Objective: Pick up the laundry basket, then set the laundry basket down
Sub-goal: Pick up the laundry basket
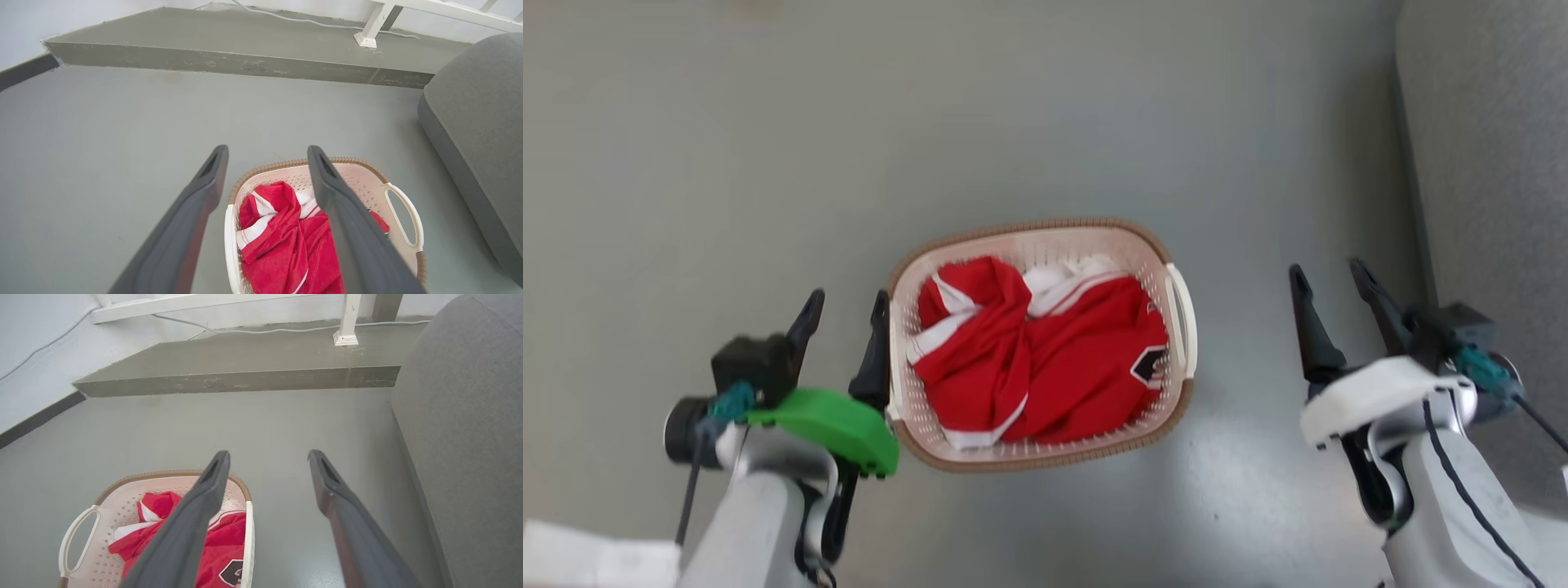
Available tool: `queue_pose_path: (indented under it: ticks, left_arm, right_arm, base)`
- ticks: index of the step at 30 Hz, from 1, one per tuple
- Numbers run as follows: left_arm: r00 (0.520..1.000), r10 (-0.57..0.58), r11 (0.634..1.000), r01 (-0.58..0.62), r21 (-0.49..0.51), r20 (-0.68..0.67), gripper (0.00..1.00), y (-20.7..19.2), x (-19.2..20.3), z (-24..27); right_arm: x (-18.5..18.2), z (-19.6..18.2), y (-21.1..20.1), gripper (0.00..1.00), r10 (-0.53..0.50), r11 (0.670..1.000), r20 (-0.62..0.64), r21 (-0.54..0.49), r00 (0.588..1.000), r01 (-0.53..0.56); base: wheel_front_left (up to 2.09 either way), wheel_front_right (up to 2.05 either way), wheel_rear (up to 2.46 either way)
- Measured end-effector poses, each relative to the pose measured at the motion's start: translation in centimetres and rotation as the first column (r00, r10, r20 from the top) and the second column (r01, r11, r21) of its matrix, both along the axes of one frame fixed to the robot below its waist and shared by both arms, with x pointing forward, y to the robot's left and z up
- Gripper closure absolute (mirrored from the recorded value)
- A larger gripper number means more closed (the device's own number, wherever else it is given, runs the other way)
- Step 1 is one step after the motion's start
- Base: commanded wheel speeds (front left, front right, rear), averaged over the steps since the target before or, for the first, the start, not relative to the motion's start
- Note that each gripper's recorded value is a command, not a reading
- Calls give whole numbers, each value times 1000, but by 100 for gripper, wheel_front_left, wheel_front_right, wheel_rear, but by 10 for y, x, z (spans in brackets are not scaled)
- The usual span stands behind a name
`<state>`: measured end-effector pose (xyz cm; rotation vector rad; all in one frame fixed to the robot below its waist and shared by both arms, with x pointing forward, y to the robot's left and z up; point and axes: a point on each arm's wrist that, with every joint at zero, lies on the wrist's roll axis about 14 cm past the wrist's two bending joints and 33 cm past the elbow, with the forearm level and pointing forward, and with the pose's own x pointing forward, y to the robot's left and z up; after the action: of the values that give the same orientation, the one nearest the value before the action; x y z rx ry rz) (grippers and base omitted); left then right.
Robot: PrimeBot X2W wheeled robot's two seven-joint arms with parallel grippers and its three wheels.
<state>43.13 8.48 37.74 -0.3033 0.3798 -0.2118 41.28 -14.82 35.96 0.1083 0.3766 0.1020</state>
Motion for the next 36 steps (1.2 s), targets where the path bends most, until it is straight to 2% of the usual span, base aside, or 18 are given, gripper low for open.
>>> queue_pose_path:
  ticks: [12, 20, 32, 36]
  left_arm:
    - [974, -84, 996, 82, -19, -211, 0, -14, 32, -76]
    - [910, -149, 988, 149, -31, -387, 0, -21, 32, -143]
    - [788, -140, 988, 146, -39, -599, 0, -12, -2, -218]
    - [767, -144, 987, 154, -38, -625, 0, -11, -4, -231]
  right_arm:
    - [32, -61, 24, 0, 93, 996, -143, 7, 985, -93]
    - [42, -113, 30, 0, 127, 991, -256, 4, 958, -130]
    - [21, -173, 50, 0, 219, 974, -405, 37, 888, -223]
    - [12, -188, 51, 0, 225, 972, -451, 46, 864, -230]
  base:
    - [0, 0, 0]
    - [0, 0, 0]
    - [0, 0, 0]
    - [0, 0, 0]
